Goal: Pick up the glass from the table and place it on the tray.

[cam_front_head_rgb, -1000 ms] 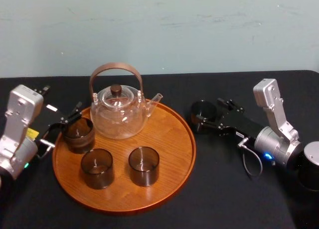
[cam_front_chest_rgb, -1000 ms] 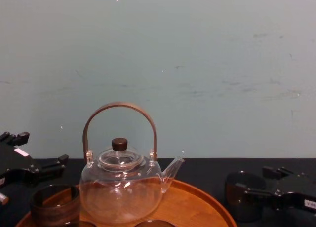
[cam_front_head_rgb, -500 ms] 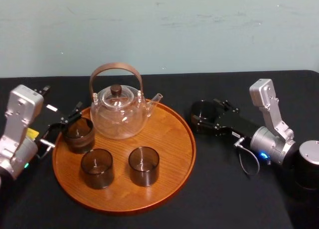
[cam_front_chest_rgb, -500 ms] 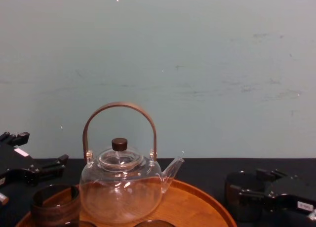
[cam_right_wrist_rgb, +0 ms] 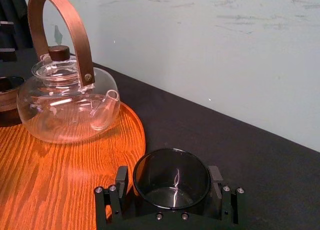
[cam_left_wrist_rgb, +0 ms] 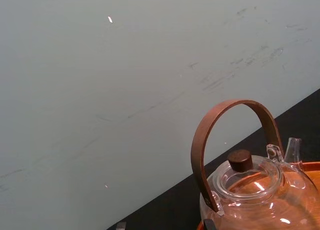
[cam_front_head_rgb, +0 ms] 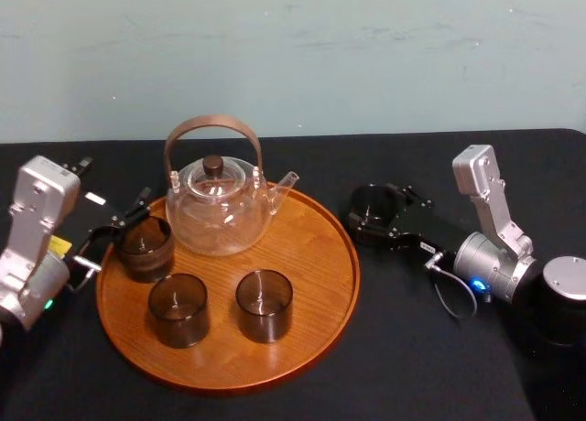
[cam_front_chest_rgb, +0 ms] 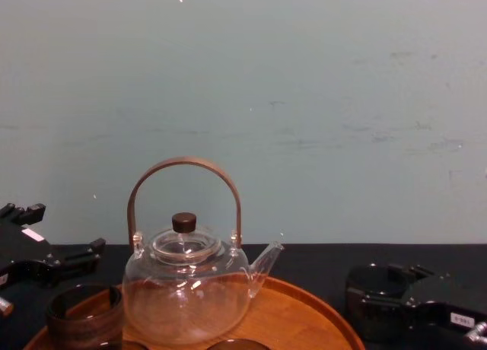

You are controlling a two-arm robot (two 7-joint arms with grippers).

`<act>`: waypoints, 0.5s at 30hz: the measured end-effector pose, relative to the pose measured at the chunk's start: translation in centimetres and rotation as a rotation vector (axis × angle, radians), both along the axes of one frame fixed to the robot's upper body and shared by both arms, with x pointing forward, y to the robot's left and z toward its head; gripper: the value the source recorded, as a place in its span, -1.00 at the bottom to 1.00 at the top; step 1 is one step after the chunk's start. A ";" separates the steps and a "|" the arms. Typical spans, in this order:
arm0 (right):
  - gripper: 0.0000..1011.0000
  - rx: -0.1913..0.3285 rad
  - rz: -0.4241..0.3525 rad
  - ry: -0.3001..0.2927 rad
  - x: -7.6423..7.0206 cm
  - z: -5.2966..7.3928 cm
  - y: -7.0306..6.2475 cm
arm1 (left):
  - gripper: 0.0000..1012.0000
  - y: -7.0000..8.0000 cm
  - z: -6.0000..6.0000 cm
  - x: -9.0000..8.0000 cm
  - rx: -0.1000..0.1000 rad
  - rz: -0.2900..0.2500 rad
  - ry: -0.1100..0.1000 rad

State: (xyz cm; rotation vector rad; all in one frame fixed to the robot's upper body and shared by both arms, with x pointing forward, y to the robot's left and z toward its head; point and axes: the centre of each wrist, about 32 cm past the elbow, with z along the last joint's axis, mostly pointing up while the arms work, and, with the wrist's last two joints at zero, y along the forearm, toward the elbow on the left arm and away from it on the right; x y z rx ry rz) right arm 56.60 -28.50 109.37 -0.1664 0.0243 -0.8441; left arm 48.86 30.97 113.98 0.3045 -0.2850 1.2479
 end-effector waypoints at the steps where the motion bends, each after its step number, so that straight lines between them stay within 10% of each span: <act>1: 0.98 0.000 0.000 0.002 0.0 0.0 0.0 | 0.98 0.0 0.0 0.0 0.000 0.000 0.000; 15: 0.98 -0.004 -0.001 0.004 0.0 -0.1 0.0 | 0.98 0.0 0.0 0.0 0.000 0.000 0.000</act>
